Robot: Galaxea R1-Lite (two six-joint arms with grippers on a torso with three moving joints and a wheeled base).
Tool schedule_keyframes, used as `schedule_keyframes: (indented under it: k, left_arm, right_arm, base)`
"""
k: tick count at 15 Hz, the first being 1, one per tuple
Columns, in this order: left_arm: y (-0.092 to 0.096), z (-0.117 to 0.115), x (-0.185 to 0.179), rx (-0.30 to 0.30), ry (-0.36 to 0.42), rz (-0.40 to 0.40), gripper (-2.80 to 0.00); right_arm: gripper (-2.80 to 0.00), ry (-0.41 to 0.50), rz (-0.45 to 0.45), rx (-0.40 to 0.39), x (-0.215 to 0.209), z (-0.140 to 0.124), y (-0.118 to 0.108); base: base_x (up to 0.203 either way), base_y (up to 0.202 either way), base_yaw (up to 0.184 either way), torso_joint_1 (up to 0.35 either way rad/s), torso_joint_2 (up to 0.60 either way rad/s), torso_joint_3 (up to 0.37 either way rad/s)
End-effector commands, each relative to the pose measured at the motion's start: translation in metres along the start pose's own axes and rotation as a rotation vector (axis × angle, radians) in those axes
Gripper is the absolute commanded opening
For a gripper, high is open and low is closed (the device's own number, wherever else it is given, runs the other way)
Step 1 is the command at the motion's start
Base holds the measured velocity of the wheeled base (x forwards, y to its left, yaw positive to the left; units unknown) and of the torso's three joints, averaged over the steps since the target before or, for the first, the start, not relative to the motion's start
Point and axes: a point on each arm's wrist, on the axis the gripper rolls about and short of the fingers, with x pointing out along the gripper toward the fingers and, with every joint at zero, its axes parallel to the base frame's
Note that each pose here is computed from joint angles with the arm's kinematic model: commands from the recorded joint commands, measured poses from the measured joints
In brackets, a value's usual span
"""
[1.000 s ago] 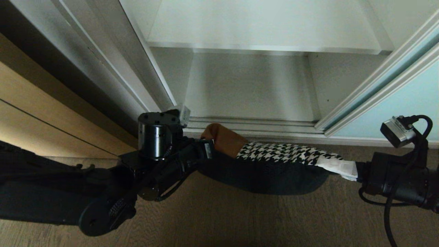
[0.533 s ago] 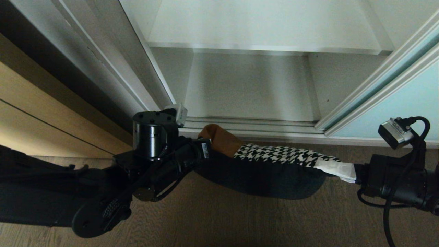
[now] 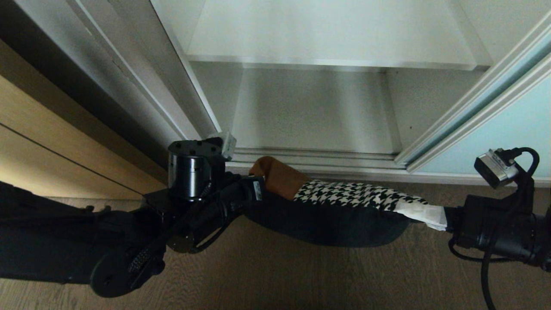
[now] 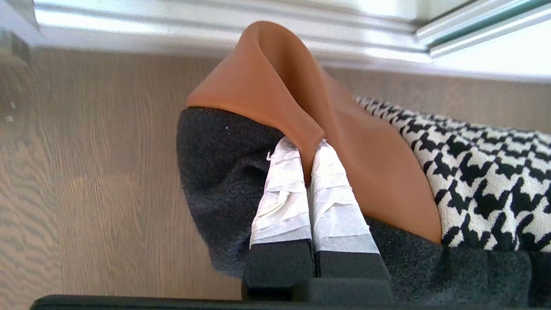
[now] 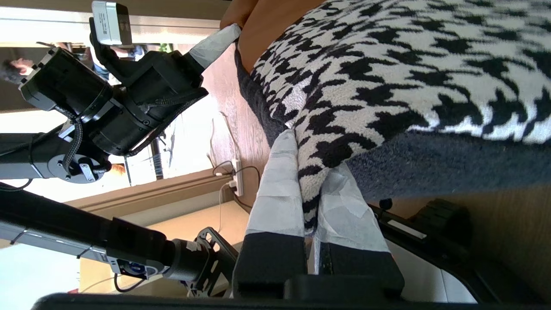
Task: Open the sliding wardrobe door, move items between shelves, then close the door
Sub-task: Place the pillow on the higher shelf
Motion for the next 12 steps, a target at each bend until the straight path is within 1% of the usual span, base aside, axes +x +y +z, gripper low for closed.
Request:
schedule_keyframes:
  k: [1,6,12]
  left_arm:
    - [-0.001,0.003,0.000,-0.002,-0.011,-0.001,-2.80]
    - [-0.002,0.010,-0.006,0.019,-0.035,-0.007,-2.80]
    - [-0.002,0.012,-0.007,0.017,-0.036,-0.004,-2.80]
  right_arm:
    - [-2.80,-0.004,0.008,-0.002,-0.001,0.001,0.002]
    - [-2.80,0.009,0.015,-0.001,0.000,-0.002,0.003]
    - [-2.80,0.008,0.016,-0.004,-0.001,-0.003,0.003]
  base:
    - [0.000,0.000,0.000,-0.002,0.00,0.139]
    - [0.000,0.000,0.000,0.003,0.00,0.187]
    - [0.000,0.000,0.000,0.002,0.00,0.198]
